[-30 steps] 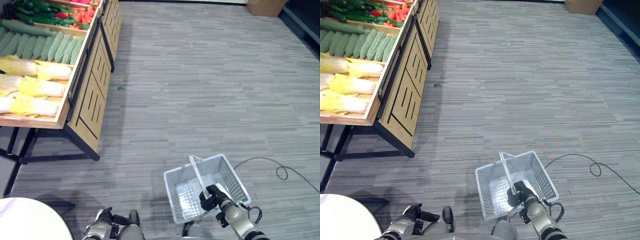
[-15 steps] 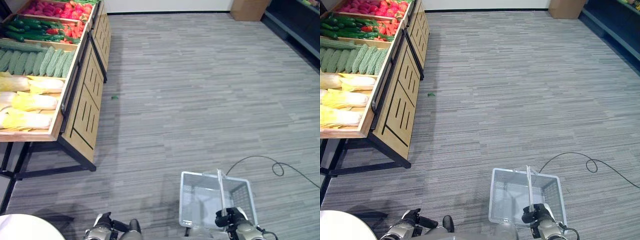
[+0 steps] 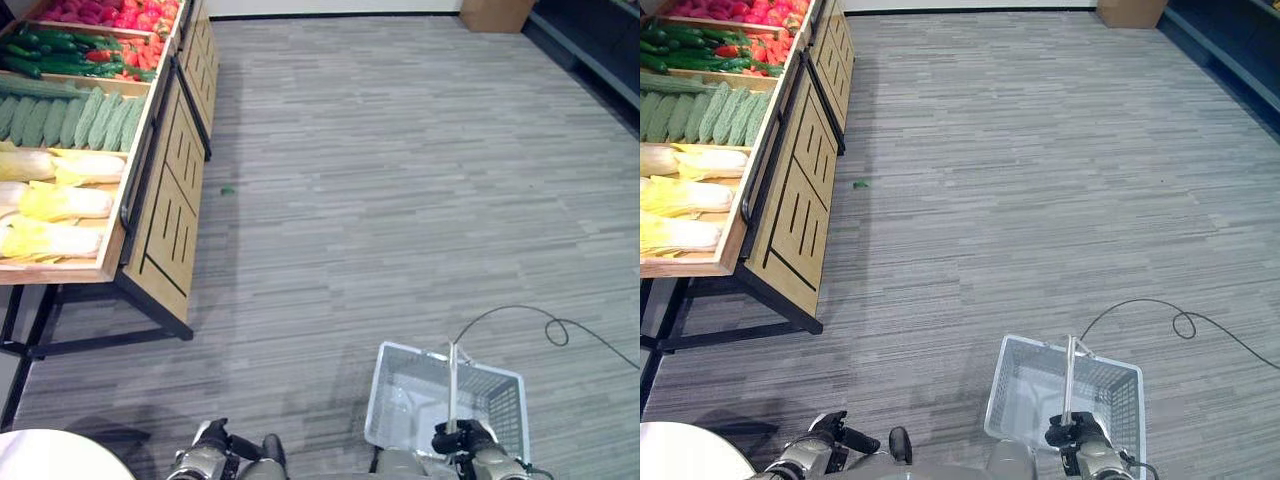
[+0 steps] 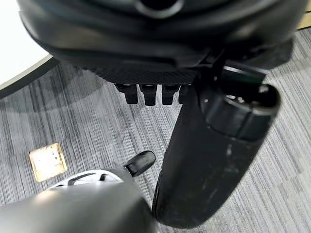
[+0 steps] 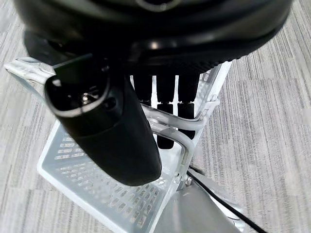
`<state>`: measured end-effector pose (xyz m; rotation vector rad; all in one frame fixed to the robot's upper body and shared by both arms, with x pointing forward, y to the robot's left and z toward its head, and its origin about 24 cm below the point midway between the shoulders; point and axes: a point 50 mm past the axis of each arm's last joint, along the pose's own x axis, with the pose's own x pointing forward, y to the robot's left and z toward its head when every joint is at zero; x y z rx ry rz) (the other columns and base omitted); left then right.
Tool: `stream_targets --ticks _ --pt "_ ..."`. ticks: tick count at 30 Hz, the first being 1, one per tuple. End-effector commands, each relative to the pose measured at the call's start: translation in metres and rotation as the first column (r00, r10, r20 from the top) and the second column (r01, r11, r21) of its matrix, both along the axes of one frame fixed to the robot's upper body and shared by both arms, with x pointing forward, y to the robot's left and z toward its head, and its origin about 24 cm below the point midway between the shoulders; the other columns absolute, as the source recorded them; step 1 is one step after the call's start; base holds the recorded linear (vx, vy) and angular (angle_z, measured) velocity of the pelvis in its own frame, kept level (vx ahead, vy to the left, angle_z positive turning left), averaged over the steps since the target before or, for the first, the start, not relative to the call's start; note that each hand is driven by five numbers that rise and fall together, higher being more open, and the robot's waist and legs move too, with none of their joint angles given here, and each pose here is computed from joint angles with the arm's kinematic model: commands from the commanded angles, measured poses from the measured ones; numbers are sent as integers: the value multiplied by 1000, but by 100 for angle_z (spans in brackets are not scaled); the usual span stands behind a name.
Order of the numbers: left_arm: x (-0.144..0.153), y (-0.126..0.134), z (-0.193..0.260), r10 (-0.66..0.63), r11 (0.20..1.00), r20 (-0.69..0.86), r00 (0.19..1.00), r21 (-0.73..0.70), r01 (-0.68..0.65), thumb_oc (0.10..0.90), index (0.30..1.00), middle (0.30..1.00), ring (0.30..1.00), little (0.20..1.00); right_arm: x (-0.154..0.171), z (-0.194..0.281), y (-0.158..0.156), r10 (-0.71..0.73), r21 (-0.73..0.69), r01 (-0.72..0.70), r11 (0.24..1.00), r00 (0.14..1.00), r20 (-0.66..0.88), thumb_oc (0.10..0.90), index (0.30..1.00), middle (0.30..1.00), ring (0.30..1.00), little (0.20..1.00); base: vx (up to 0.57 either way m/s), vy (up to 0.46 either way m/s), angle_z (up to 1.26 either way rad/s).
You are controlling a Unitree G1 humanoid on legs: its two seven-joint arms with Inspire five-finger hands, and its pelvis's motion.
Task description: Get the vegetables into the basket
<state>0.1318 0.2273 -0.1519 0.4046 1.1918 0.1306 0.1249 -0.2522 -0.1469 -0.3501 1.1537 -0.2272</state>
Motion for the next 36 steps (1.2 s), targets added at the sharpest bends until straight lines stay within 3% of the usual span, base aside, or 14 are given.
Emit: stream_targets --ticks 1,14,22,36 --pt "16 7 7 -13 999 33 999 37 12 900 1000 1000 1000 1000 18 7 -1 29 -13 -29 1000 998 52 400 300 300 300 300 134 48 -13" --pt "9 5 3 7 1000 13 1000 21 -8 900 1000 1000 1000 1000 4 1 5 13 18 -14 1000 999 31 400 300 300 300 300 206 -36 13" --pt "5 -11 -2 207 974 19 978 -103 -204 900 1000 1000 1000 1000 -9 -3 3 91 -7 -91 996 996 -21 400 300 300 300 300 216 -176 38" --pt "16 -18 1 220 968 59 974 -138 -210 900 1000 1000 1000 1000 -7 2 -11 111 -50 -113 992 993 -33 400 300 300 300 300 197 -54 4"
